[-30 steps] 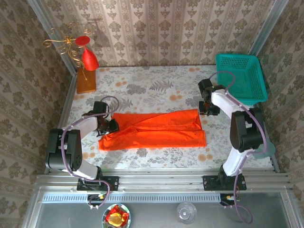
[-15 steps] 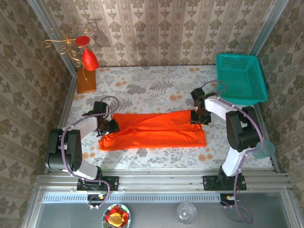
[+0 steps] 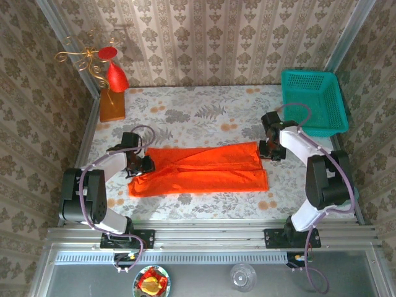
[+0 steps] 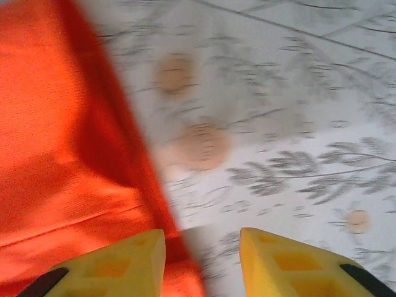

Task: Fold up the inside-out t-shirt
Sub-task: Smooth out the T-shirt at the center of the table.

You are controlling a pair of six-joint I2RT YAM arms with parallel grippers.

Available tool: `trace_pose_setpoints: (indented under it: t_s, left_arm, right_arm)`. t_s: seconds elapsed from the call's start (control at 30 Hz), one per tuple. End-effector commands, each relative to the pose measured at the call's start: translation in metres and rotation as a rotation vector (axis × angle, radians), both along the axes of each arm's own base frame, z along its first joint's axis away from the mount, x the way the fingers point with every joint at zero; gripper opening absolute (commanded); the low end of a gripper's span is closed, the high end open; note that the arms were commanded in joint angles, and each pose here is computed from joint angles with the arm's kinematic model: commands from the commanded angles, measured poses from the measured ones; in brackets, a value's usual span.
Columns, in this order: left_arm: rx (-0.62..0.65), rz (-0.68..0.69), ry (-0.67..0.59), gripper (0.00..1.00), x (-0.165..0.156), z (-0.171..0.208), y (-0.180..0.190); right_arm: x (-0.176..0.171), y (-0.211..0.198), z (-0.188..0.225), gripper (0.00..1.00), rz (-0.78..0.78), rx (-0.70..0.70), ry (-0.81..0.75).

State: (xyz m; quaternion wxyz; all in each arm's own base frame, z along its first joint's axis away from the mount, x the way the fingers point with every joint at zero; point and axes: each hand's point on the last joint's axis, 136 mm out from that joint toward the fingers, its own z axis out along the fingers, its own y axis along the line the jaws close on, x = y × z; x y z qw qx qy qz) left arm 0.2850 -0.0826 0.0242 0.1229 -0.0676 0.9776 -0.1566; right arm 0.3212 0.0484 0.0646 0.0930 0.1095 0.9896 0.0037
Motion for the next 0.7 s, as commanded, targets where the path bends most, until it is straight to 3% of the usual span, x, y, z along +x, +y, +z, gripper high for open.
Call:
trace_pose_setpoints:
  t_s: [0.0,0.17,0.3,0.43,0.53,0.67]
  left_arm:
    - [0.001,0.012,0.016,0.21,-0.004,0.005,0.001]
    - [-0.006,-0.006,0.011,0.21,-0.002,0.010,-0.005]
    - [-0.017,-0.019,-0.019,0.23,-0.001,0.023,-0.010]
    - [-0.002,-0.005,-0.081,0.26,0.003,0.048,-0.006]
    - [0.015,0.018,-0.115,0.30,0.006,0.066,0.002]
    - [0.005,0.025,-0.114,0.32,0.011,0.074,0.007]
  right_arm:
    - [0.001,0.060,0.002,0.34,0.054,0.246,-0.010]
    - [0.006,0.097,-0.025,0.31,0.066,0.404,0.049]
    - [-0.004,0.069,-0.054,0.31,0.013,0.275,0.136]
    - [-0.010,0.057,-0.052,0.33,-0.035,0.314,0.132]
    - [-0.019,0.031,-0.054,0.34,-0.049,0.195,0.168]
    - [-0.027,0.003,-0.060,0.35,-0.071,0.143,0.198]
